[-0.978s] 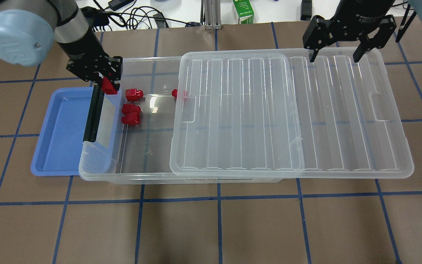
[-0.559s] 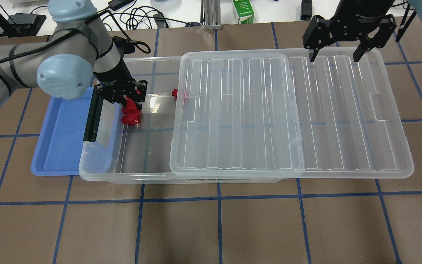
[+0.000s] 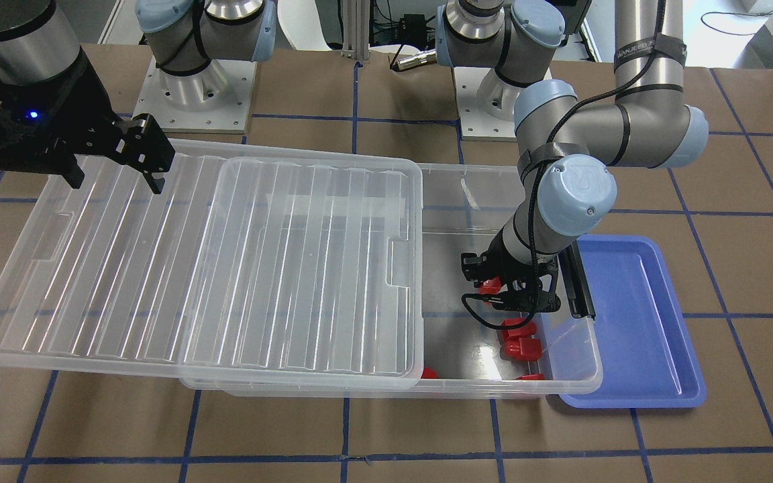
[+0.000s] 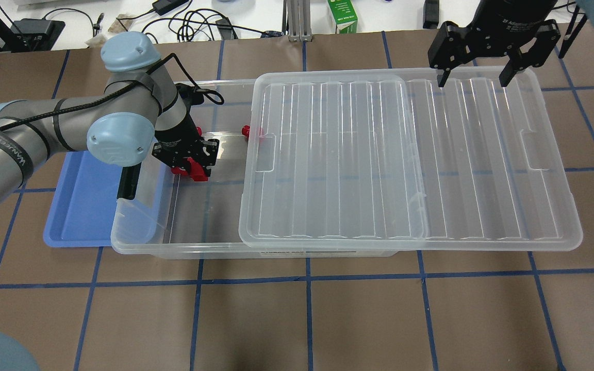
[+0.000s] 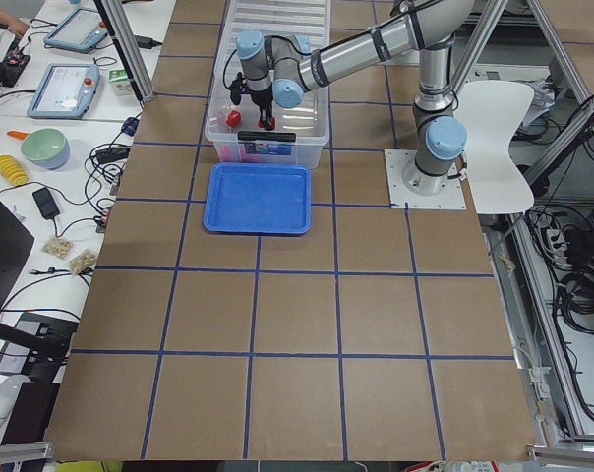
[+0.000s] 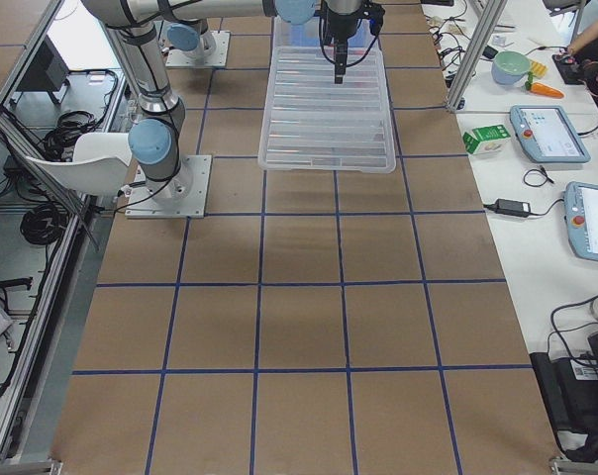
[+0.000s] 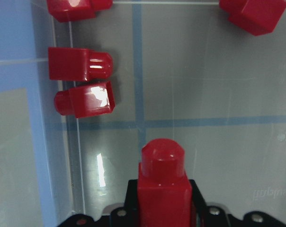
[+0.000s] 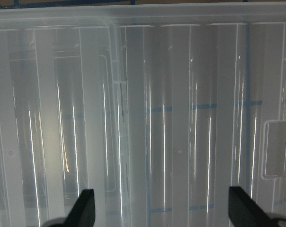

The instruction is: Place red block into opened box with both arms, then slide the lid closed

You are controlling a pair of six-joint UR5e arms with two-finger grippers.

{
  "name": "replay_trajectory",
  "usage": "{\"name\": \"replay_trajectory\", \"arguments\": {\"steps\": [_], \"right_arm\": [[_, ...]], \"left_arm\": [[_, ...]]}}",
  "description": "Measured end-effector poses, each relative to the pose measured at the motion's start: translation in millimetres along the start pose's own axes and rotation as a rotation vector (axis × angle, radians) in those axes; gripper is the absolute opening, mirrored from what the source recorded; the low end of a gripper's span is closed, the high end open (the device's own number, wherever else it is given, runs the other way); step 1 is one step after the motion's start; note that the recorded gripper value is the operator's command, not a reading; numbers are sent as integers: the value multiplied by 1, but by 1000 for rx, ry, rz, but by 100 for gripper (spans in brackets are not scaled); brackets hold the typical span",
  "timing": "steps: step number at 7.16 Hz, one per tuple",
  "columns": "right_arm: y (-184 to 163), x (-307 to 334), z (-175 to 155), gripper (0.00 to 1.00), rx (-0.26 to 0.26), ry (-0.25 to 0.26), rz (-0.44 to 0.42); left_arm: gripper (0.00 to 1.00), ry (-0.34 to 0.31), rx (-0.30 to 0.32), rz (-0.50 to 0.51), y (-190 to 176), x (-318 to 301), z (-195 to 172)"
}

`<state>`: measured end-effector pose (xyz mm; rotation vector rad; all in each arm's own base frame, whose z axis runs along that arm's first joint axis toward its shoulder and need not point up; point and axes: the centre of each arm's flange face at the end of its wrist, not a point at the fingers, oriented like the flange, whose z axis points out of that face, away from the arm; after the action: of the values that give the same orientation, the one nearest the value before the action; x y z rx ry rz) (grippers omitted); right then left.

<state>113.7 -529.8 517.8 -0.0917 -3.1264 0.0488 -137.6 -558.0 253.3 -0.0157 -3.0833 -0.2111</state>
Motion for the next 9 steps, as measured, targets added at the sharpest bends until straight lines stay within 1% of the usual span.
{"name": "replay_trajectory", "arguments": {"steps": [3,5,6,7,8,9], "right_arm": [[0,0,0,100,0,0,0],[0,0,0,100,0,0,0],[0,0,0,100,0,0,0],[1,0,0,100,-1,0,0],[1,0,1,100,-1,0,0],[1,0,1,100,-2,0,0]], "left_arm": [[0,1,-40,3,-9,-1,29],[0,1,-56,6,-14,-2,46],[22,1,-63,7,-16,-2,53],[86,1,-68,8,-18,-2,57],[98,1,-71,8,-18,-2,60],[100,1,-73,9,-19,-2,62]]}}
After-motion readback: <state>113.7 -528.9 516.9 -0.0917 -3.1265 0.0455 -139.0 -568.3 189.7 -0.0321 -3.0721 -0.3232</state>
